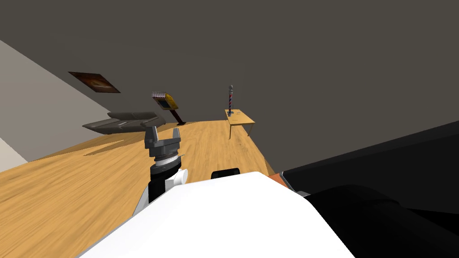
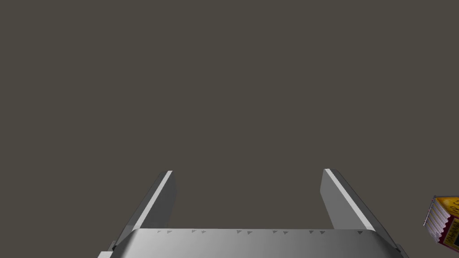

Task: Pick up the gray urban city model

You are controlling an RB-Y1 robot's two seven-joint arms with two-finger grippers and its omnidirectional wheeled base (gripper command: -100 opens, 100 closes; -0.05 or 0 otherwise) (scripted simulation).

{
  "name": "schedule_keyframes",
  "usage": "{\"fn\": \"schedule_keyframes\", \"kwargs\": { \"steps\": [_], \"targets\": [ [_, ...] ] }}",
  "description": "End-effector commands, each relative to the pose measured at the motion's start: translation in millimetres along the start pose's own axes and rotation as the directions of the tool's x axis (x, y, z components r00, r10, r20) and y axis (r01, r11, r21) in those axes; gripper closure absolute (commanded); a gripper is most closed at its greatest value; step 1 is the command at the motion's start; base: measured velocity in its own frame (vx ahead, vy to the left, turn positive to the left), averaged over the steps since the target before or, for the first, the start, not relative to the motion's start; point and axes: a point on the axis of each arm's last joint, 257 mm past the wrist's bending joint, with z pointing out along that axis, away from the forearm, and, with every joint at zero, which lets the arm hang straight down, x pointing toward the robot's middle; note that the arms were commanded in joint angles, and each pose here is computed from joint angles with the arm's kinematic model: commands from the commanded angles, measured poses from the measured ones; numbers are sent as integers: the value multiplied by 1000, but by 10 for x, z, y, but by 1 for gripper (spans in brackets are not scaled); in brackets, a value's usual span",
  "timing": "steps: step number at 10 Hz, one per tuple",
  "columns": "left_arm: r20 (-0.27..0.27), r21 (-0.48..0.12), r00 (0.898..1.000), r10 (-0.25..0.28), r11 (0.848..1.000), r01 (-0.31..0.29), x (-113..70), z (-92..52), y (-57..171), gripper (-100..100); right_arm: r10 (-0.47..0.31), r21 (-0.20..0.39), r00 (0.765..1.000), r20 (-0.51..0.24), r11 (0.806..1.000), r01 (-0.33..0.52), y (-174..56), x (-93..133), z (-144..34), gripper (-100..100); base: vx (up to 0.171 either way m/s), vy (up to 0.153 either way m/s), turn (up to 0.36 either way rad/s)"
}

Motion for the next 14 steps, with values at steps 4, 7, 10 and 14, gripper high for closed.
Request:
{"fn": "schedule_keyframes", "kwargs": {
  "steps": [4,7,10,14],
  "targets": [
    [0,0,1000,0,1000,0,0,0,0,0,9,3,1000,-3,1000,-9,63,-40,74,100,-5,-2,18],
    [0,0,1000,0,1000,0,0,0,0,0,10,0,1000,0,1000,-10,74,-50,75,100,0,2,-1],
    [0,0,1000,0,1000,0,0,0,0,0,1,2,1000,-2,1000,-1,-10,23,-4,100,3,2,-27],
    [0,0,1000,0,1000,0,0,0,0,0,-9,2,1000,-4,1000,9,-73,96,-115,0,2,24,-42]
  ]
}}
